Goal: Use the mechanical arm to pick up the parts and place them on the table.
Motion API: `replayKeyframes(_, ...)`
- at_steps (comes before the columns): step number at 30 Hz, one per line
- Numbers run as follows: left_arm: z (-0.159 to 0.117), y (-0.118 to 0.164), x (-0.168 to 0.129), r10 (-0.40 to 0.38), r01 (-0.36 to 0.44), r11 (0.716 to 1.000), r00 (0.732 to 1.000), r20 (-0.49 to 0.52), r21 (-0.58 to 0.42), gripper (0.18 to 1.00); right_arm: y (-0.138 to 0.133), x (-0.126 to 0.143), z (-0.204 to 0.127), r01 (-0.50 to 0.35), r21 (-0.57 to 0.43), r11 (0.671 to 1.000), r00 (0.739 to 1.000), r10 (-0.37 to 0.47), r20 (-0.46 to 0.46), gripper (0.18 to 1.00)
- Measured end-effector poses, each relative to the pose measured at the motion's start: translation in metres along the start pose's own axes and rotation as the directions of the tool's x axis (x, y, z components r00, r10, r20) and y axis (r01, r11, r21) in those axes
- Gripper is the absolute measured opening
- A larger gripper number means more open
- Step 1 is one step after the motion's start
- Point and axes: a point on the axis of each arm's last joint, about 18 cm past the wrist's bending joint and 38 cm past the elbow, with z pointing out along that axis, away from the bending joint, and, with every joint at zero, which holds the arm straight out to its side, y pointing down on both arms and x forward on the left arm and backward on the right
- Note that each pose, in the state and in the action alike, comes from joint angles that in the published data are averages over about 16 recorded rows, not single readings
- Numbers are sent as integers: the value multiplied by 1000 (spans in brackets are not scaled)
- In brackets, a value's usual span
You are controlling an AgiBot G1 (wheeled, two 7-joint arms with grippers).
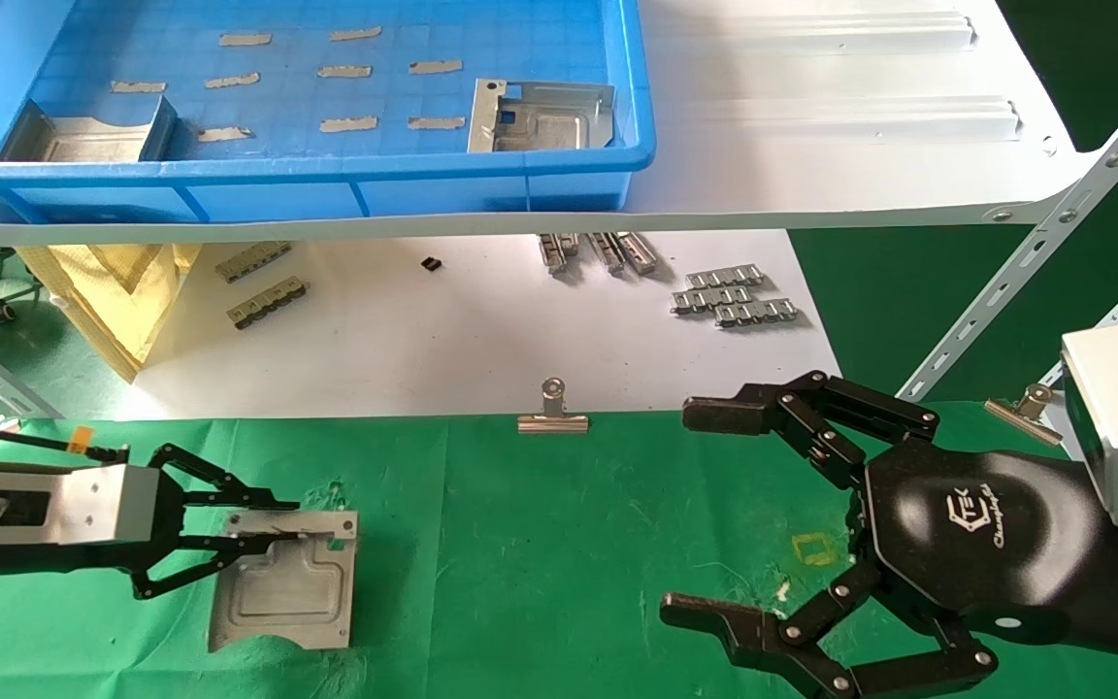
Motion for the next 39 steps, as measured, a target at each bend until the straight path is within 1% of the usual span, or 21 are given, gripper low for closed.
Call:
replayKeyframes(6,2,-7,-5,20,-21,999,1000,11,27,339,0,0,0,0,0,1000,1000,0,0,1000)
replayKeyframes(10,1,-15,-8,6,-7,998,1000,23,61,388,0,0,0,0,0,1000,1000,0,0,1000)
replayKeyframes(13,0,-20,-8,-34,30,995,999,39,99,438,0,0,0,0,0,1000,1000,0,0,1000)
replayKeyframes(16,-2,-24,-7,-97,89,986,994,51,142,493,0,0,0,0,0,1000,1000,0,0,1000)
replayKeyframes(22,-5,-27,-1,-216,198,956,974,64,215,621,0,0,0,0,0,1000,1000,0,0,1000)
replayKeyframes(26,-6,-28,0,-263,240,940,962,69,242,715,0,0,0,0,0,1000,1000,0,0,1000)
replayKeyframes(29,-6,-28,1,-274,249,936,959,71,248,771,0,0,0,0,0,1000,1000,0,-1,1000)
replayKeyframes(33,-5,-29,1,-267,242,937,961,69,252,855,0,0,0,0,0,1000,1000,0,-1,1000)
replayKeyframes(39,-2,-36,2,-271,246,929,961,55,275,937,0,0,0,0,0,1000,1000,0,-1,1000)
